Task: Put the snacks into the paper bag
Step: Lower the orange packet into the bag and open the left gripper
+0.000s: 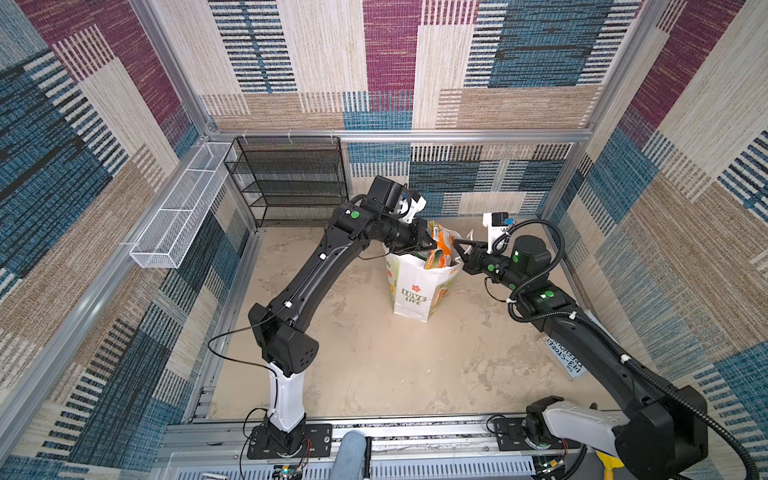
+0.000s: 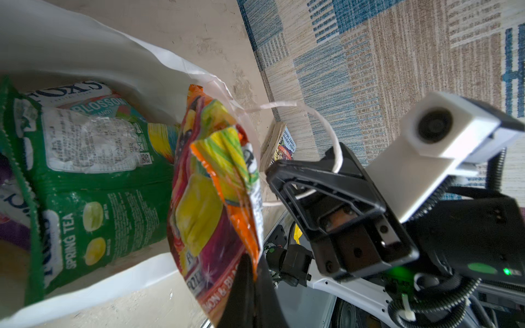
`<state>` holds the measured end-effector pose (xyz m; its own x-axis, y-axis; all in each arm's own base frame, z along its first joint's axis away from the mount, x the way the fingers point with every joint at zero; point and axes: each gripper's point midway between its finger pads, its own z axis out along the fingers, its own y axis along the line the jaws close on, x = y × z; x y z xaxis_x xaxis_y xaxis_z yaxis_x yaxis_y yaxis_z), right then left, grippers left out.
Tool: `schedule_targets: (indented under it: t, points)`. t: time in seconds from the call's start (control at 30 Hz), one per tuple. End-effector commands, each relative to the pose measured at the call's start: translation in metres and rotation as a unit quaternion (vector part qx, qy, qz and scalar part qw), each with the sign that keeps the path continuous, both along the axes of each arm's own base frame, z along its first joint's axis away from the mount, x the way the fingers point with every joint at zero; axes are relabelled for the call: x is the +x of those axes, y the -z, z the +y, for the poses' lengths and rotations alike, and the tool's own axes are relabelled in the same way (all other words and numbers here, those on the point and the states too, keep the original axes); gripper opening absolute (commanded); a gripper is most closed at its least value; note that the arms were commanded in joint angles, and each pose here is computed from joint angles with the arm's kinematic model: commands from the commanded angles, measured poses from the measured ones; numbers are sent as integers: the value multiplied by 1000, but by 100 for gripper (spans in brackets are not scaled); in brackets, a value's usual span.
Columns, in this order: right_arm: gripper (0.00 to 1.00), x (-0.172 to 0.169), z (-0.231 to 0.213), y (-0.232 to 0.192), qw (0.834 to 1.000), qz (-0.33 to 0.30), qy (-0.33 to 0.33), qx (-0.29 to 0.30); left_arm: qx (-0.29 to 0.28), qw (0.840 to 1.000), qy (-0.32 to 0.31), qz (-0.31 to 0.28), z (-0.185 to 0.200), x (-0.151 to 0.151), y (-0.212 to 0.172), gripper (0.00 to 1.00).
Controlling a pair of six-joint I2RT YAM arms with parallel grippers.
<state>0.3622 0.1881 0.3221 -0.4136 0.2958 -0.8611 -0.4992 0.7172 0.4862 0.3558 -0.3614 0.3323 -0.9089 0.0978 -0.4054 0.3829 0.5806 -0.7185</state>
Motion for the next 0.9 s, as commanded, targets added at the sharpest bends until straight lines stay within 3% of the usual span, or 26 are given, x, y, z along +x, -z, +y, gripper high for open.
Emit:
schedule_targets:
  t: [0.0,0.5,0.7,0.87]
  points:
    - [2,0,-1,-6,1000,-12,1,4,-16,999,-1,27,-3,8,2,0]
    - [2,1,0,-4,1000,-9,1,3,-58,993,-6,102,9,70,33,0]
    - [2,2,2,-2,1000,-7,-2,4,29,996,-47,70,40,78,56,10]
    - [2,3,3,0,1000,-5,-4,4,120,988,-99,18,71,92,67,27]
